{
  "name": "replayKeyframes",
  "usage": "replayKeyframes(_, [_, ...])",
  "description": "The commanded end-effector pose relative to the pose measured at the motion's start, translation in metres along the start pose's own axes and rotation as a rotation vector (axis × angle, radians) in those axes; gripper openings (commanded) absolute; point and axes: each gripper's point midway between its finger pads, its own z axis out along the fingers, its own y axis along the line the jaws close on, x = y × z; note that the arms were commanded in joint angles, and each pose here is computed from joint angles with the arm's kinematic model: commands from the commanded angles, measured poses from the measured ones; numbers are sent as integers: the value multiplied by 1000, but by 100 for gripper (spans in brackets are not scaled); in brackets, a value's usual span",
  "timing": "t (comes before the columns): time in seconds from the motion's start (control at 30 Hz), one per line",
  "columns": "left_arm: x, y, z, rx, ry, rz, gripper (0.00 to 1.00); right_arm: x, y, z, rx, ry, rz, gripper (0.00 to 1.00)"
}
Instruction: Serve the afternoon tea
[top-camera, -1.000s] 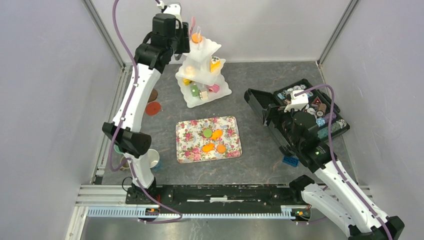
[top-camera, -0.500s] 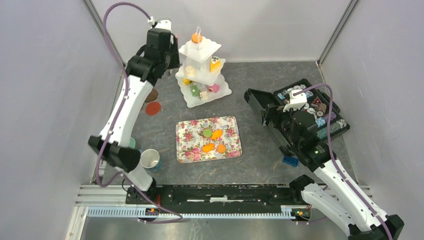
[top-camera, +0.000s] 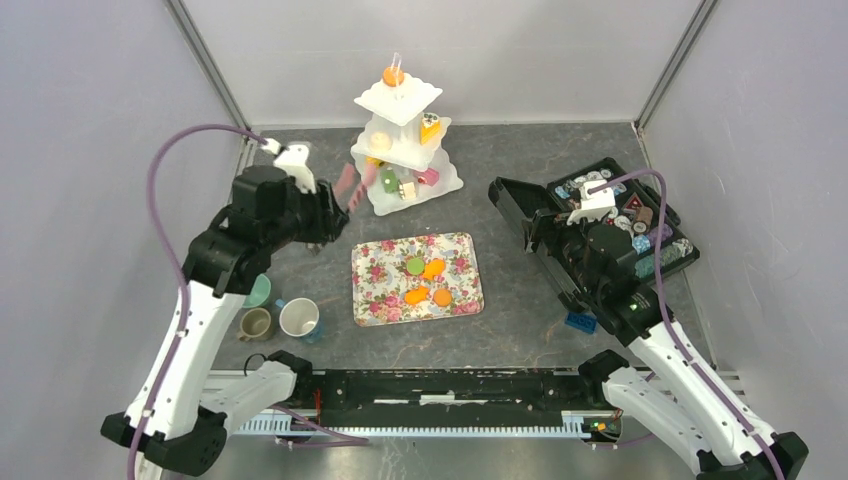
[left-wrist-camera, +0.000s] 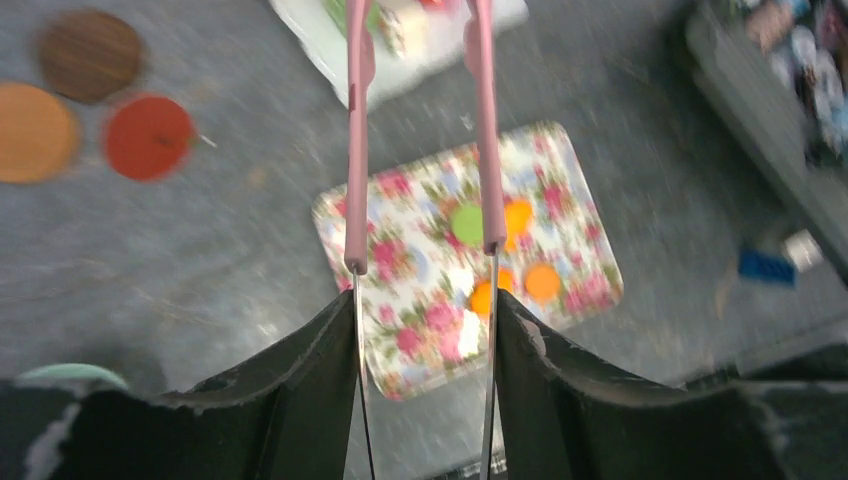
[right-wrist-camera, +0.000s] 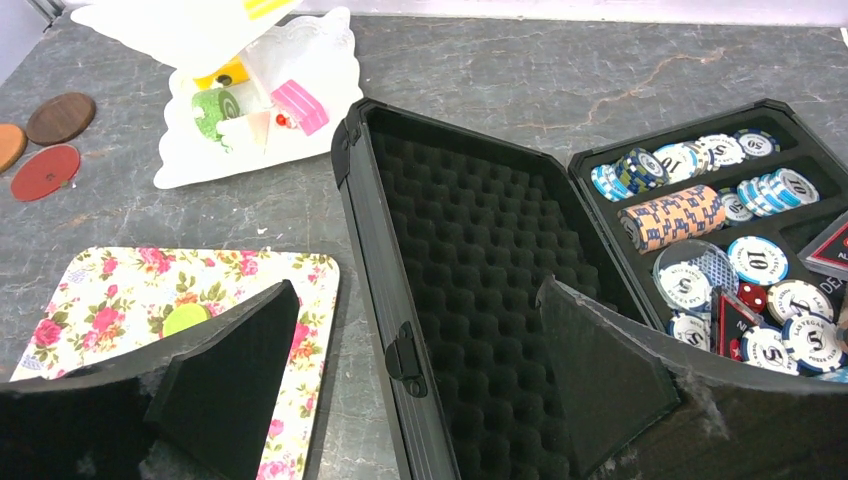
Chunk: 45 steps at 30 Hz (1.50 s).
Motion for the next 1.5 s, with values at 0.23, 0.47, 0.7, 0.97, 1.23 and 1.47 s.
replayKeyframes(0.23, [128, -75, 26, 361, 369, -91, 52, 8, 0, -6, -15, -36, 23, 98])
replayKeyframes(0.47, [152, -111, 51, 327, 413, 121, 54, 15, -3, -10, -8, -19, 39, 98])
replayKeyframes(0.7, [159, -110, 74, 273, 475, 293, 59, 13, -4, -15, -4, -18, 44, 98])
replayKeyframes(0.97, [154, -103, 88, 227, 481, 393, 62, 18, -9, -17, 15, -14, 45, 98])
replayKeyframes(1.23, [156, -107, 100, 223, 521, 435, 65, 18, -7, -17, 10, -14, 46, 98])
replayKeyframes(1.47, [172, -106, 106, 226, 577, 449, 63, 18, -9, -18, 15, -14, 46, 98])
